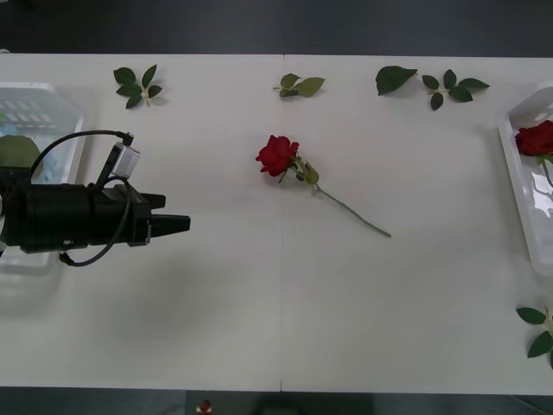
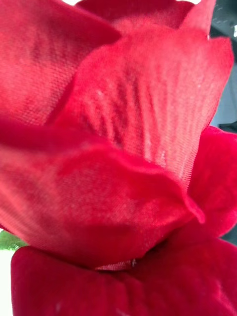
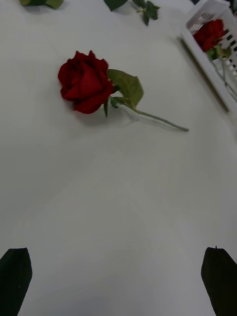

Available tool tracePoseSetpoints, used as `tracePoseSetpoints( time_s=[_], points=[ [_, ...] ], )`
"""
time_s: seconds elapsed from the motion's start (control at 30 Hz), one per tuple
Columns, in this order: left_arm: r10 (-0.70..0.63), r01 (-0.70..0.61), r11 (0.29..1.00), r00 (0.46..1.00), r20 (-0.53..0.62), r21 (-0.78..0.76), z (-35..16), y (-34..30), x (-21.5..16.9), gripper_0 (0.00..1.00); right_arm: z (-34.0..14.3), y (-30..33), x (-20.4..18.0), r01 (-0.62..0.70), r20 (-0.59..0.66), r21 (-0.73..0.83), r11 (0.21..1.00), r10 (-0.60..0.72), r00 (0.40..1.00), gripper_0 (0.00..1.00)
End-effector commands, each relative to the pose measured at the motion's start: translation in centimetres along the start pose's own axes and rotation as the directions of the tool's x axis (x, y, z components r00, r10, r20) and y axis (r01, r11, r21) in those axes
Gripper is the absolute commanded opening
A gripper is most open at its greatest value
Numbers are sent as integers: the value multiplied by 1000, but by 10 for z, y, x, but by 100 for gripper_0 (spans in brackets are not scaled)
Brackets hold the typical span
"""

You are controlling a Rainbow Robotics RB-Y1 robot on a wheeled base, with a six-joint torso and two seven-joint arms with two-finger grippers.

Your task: Put the red flowers into the right box and the blue flowers into the left box

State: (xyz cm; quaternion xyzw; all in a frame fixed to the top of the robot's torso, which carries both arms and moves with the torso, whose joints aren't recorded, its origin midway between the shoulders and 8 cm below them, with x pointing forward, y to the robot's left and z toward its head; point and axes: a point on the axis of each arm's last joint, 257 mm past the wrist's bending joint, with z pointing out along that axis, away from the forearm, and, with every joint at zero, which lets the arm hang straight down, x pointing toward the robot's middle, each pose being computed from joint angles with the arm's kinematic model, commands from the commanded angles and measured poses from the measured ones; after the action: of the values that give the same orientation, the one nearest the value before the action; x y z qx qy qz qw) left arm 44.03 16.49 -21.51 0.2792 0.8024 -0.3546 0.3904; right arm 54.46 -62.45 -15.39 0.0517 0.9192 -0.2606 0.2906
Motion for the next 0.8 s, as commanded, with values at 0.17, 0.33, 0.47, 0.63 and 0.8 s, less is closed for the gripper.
tracePoseSetpoints(
  time_s=[0.17, 0.33, 0.47, 0.63, 0.8],
  points=[
    [128, -137, 981, 989, 75, 137, -29, -36, -29, 100, -8, -35, -22, 30, 64, 83, 996, -35, 997, 0],
    [198, -229, 953, 967, 163, 199, -49, -59, -48, 100, -7, -35, -23, 23, 70, 86, 996, -29, 997, 82],
    [189, -224, 949, 967, 170, 220, -65, -69, -61, 100, -7, -29, -23, 11, 71, 61, 998, -15, 997, 100],
    [182, -221, 948, 967, 181, 229, -79, -82, -77, 100, -7, -22, -23, 3, 71, 34, 999, -6, 997, 100],
    [169, -218, 944, 964, 206, 248, -82, -97, -89, 100, -7, -11, -24, -7, 74, -8, 1000, 8, 997, 100]
  ],
)
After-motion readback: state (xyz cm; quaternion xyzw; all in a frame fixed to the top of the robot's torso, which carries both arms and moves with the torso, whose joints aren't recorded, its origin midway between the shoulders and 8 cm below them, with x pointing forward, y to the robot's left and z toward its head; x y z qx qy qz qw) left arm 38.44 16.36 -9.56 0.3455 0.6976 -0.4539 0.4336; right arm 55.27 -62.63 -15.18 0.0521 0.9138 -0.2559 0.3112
